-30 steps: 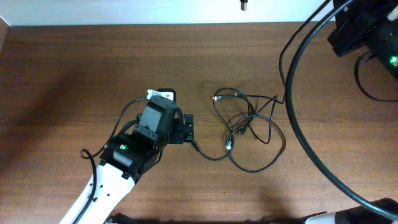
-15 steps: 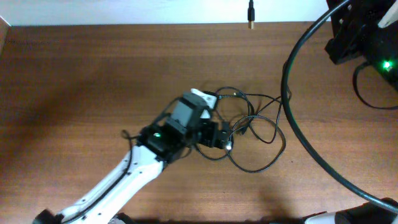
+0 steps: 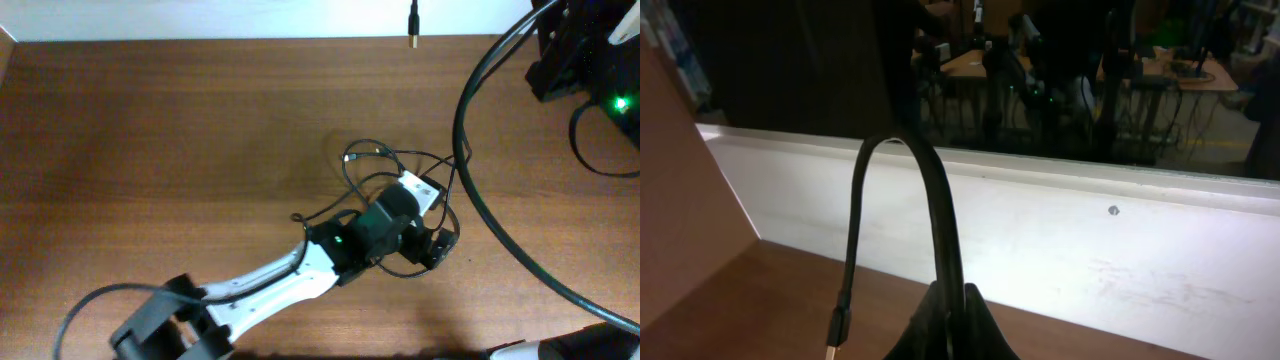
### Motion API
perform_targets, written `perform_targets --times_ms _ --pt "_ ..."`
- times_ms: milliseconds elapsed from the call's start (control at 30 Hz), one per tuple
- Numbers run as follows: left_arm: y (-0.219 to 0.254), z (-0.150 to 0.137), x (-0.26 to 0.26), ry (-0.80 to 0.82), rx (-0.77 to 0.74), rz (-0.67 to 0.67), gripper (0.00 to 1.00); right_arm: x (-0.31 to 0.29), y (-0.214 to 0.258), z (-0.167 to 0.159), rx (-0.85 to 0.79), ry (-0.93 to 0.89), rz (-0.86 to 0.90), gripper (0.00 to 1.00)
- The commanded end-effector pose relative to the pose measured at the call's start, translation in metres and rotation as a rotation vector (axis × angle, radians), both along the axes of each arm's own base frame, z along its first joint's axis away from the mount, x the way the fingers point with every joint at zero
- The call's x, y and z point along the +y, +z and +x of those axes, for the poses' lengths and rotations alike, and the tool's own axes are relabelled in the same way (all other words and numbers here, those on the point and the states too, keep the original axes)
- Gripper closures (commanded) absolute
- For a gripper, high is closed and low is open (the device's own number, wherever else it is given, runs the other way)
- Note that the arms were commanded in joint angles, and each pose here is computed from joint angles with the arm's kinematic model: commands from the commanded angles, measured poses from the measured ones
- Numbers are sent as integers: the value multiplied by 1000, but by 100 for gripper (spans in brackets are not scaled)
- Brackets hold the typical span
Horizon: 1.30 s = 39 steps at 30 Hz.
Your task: Untangle cables
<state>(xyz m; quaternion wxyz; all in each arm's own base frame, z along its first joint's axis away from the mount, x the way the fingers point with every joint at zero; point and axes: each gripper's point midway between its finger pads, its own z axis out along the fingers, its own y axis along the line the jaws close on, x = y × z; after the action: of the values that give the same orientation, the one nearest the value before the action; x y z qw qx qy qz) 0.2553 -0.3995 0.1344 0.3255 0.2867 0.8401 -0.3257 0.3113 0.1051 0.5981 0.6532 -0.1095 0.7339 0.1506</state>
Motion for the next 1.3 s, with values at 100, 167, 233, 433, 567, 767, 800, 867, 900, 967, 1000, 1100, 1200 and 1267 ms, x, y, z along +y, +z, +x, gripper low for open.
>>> perform_targets --times_ms 100,167,233,433,567,767,800,867,900,967,1000,1100,1200,1267 --pt "-26 14 -22 56 9 -45 1 -4 4 -5 -14 -13 1 96" --pt "-23 23 -21 93 -25 -52 1 -4 5 -7 -15 -13 2 96" --pt "-26 31 -15 145 -52 -29 1 -5 5 -8 -15 -13 2 96" --pt "-54 39 -1 214 -53 72 0 -4 5 -11 -15 -7 3 96" --pt "-58 39 -5 206 -54 62 9 -5 5 -14 -7 -6 17 96" --pt "-52 41 -9 207 -69 35 85 -6 -1 -20 18 -6 12 96" --pt "-52 41 -9 207 -69 35 95 -7 -1 -21 21 -7 12 96" --pt "-55 40 -7 207 -62 51 100 -8 -1 -23 19 -10 11 96" --pt "-58 40 -3 213 -55 67 100 -9 0 -24 16 -15 11 96" --pt "-67 50 18 330 -17 111 100 -16 0 -25 17 -52 7 96" --pt "-70 56 33 422 6 129 100 -19 -1 -26 19 -71 5 96" --pt "-75 76 91 702 73 184 100 -29 0 -30 15 -116 0 96" --pt "-75 86 129 847 151 188 100 -30 3 -34 5 -119 4 96" --pt "-76 93 151 925 193 186 100 -33 3 -34 4 -134 2 96"
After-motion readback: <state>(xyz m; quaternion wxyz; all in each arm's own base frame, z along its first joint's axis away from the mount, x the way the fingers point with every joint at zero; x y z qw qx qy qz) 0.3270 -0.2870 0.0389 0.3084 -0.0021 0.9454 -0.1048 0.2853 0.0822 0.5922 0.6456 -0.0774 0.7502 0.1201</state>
